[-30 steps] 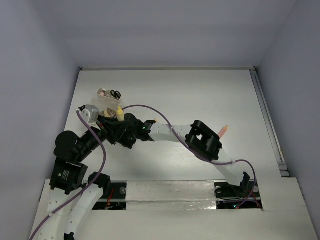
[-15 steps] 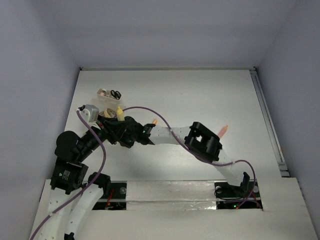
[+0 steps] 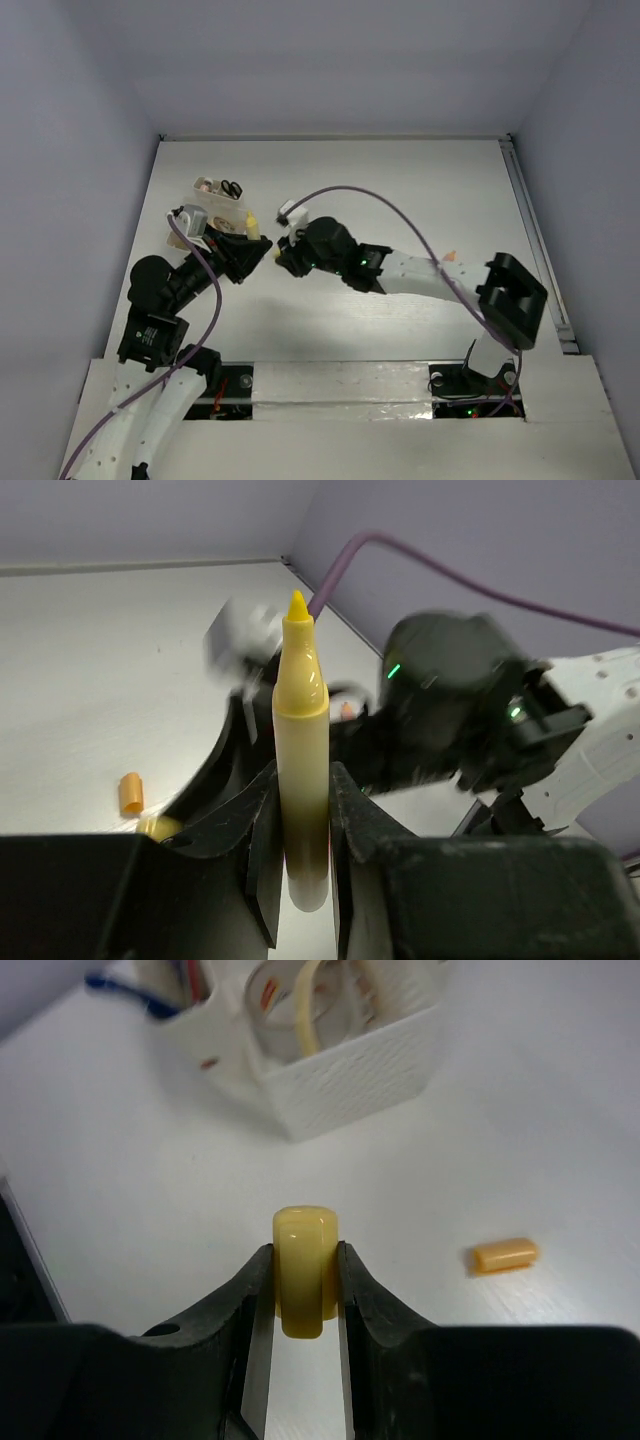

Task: Sort the stationery into containers
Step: Close the pen cap on the pen.

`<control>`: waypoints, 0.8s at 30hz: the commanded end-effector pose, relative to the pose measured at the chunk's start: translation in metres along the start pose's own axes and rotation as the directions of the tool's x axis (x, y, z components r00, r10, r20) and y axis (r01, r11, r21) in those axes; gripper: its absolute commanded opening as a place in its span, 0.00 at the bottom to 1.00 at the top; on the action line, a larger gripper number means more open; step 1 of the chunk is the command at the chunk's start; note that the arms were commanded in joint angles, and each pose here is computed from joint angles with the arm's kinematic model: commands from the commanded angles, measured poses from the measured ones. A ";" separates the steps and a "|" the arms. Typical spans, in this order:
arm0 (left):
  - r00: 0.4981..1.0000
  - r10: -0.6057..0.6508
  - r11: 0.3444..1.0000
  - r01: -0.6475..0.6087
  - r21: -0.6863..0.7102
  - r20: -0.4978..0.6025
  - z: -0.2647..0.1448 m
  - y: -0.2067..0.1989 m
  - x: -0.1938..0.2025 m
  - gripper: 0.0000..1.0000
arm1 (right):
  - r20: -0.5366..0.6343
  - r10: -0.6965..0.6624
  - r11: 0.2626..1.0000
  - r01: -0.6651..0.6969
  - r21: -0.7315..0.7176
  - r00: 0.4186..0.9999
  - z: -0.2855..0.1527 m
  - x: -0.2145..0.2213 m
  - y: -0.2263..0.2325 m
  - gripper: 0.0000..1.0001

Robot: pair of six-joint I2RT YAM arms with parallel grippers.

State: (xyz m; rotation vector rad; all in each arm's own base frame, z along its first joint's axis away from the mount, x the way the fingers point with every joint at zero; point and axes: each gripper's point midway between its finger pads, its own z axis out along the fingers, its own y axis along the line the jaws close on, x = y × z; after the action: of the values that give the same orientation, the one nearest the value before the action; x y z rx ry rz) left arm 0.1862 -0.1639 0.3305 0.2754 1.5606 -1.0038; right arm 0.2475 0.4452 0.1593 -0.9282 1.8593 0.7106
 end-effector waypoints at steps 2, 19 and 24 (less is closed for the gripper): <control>0.998 -0.043 0.999 0.042 0.031 0.046 0.005 0.002 0.004 0.00 | 0.323 0.258 0.940 -0.314 0.135 0.910 -0.055 -0.081 -0.060 0.00; 0.987 -0.148 0.979 0.155 -0.134 0.059 0.030 0.041 0.054 0.00 | 0.534 0.442 0.881 -0.459 -0.109 0.721 -0.101 -0.210 -0.038 0.00; 0.991 -0.131 0.984 0.133 -0.119 0.022 0.040 0.038 0.062 0.00 | 0.541 0.424 0.894 -0.433 -0.118 0.727 -0.098 -0.225 -0.031 0.00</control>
State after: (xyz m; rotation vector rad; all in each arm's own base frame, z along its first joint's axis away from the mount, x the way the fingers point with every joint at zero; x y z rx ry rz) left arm 0.2146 -0.1902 0.2440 0.0789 1.7232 -1.0141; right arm 0.3032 0.4090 0.3603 -0.2000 1.6323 1.0220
